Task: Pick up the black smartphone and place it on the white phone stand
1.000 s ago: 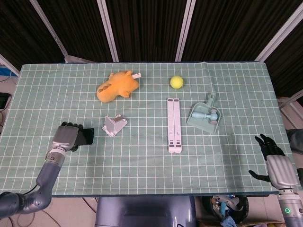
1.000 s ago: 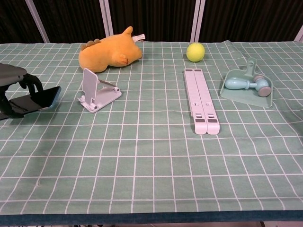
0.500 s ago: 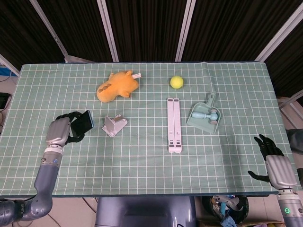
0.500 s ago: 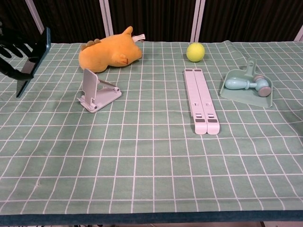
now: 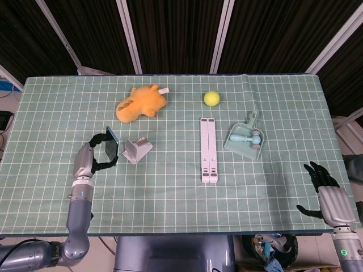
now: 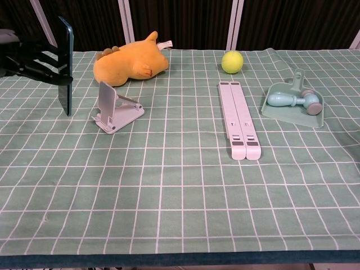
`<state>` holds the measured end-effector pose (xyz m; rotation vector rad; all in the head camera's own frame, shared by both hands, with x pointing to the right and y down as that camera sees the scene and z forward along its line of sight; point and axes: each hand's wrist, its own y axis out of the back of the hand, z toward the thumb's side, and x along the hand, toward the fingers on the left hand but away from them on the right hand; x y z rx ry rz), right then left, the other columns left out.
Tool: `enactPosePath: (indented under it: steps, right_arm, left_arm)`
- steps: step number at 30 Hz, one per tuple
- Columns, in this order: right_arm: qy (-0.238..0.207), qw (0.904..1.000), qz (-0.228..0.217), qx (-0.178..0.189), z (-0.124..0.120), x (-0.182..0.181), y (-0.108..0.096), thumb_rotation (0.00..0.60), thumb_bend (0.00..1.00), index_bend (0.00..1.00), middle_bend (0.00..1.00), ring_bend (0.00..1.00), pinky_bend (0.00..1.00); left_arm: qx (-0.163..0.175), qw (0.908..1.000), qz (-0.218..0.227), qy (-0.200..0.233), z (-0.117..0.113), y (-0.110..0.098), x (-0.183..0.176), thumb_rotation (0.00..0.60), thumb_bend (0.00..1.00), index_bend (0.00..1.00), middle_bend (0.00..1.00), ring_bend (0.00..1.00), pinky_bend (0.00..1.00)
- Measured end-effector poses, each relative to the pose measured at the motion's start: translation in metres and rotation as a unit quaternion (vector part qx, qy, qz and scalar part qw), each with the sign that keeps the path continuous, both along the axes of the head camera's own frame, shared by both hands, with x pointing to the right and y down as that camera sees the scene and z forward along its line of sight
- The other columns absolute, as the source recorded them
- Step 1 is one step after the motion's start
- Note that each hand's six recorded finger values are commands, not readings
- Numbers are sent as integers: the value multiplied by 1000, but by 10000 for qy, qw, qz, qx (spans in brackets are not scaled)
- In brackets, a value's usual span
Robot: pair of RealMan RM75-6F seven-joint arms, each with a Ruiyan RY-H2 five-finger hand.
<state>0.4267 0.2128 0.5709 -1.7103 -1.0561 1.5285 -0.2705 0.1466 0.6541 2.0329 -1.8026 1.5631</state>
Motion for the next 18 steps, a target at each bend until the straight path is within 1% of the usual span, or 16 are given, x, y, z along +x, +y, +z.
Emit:
enactPosePath:
  steps: [3,8,11,15,18]
  right_arm:
    - [-13,10000,10,-5,0,0,0,600,105,0,0,0,214]
    - [-43,10000,22,-35,0,0,0,600,104,0,0,0,214]
    - [-51,10000,19,-38,0,0,0,600,104,0,0,0,214]
    - [-64,10000,32,-48,0,0,0,600,104,0,0,0,214]
    - [-72,10000,38,-53,0,0,0,600,105,0,0,0,214]
  left_arm:
    - [-10,9997,-196,130,5,6,6,600,338,505,576,195,175]
    - [133,9976,-536,427,6,11,15,600,338,505,577,195,174]
    - [212,9966,-621,499,5,9,18,600,337,504,576,195,174]
    - [295,9961,-627,542,6,6,22,600,338,504,576,195,173]
    - [306,9954,-672,618,7,4,25,600,338,504,576,195,174]
